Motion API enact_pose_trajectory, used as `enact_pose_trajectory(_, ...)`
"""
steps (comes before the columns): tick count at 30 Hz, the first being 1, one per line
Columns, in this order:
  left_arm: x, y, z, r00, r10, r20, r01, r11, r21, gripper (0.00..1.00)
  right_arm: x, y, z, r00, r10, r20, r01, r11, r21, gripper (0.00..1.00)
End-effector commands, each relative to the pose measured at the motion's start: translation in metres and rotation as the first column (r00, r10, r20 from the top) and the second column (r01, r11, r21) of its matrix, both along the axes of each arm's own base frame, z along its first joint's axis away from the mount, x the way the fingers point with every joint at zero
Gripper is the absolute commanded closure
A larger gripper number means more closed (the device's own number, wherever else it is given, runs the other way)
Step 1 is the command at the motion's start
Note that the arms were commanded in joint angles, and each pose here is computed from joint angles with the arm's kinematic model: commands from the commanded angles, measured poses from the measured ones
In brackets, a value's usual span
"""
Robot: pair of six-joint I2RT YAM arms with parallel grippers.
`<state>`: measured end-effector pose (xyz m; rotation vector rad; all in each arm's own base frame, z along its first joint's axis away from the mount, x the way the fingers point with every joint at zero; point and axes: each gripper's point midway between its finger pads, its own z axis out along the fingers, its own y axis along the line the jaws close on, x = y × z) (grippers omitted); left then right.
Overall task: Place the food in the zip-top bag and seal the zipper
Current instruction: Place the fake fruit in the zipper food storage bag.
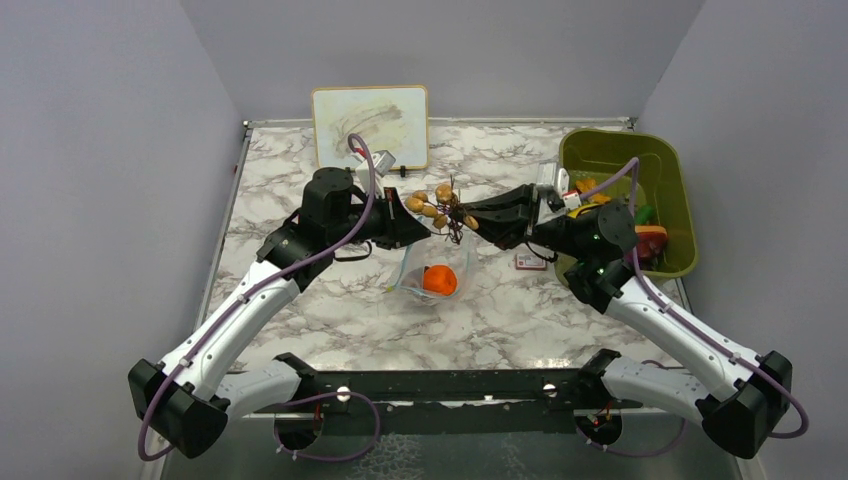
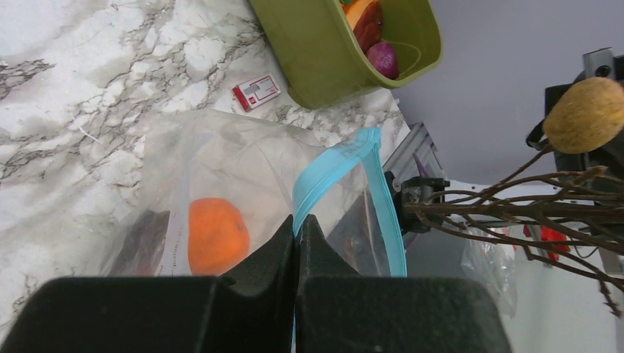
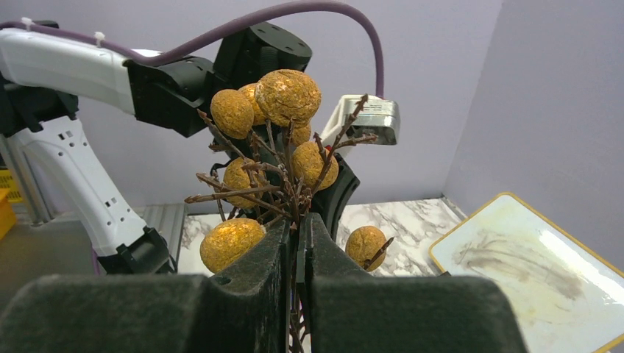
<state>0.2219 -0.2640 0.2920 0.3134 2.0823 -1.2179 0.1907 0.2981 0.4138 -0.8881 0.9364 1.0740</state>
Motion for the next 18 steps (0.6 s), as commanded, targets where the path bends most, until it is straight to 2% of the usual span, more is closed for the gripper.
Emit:
enact_pose_trajectory(1, -0.006, -0.007, 0.036, 0.997, -0.048, 0.057, 0.053, 0.994, -0.093, 1.00, -0.007, 0.003, -0.008, 0.998, 0.037, 0.042, -0.037, 0.999, 0.000, 0.96)
enact_pose_trajectory(10, -0.010, -0.006, 0.035, 0.995, -0.071, 0.070, 0.077, 0.993, -0.086, 1.00, -0.009, 0.001, -0.068, 0.992, 0.029, 0.121, -0.011, 0.990, -0.143, 0.96)
enact_pose_trajectory(12, -0.011, -0.006, 0.037, 0.993, -0.080, 0.089, 0.087, 0.993, -0.078, 1.00, -0.015, 0.001, -0.082, 0.984, 0.064, 0.165, -0.033, 0.982, -0.183, 0.96)
enact_pose_trajectory(18, -0.013, 0.000, 0.035, 0.983, -0.107, 0.147, 0.110, 0.994, -0.006, 1.00, -0.014, -0.006, -0.109, 0.968, 0.066, 0.243, 0.016, 0.948, -0.319, 0.96)
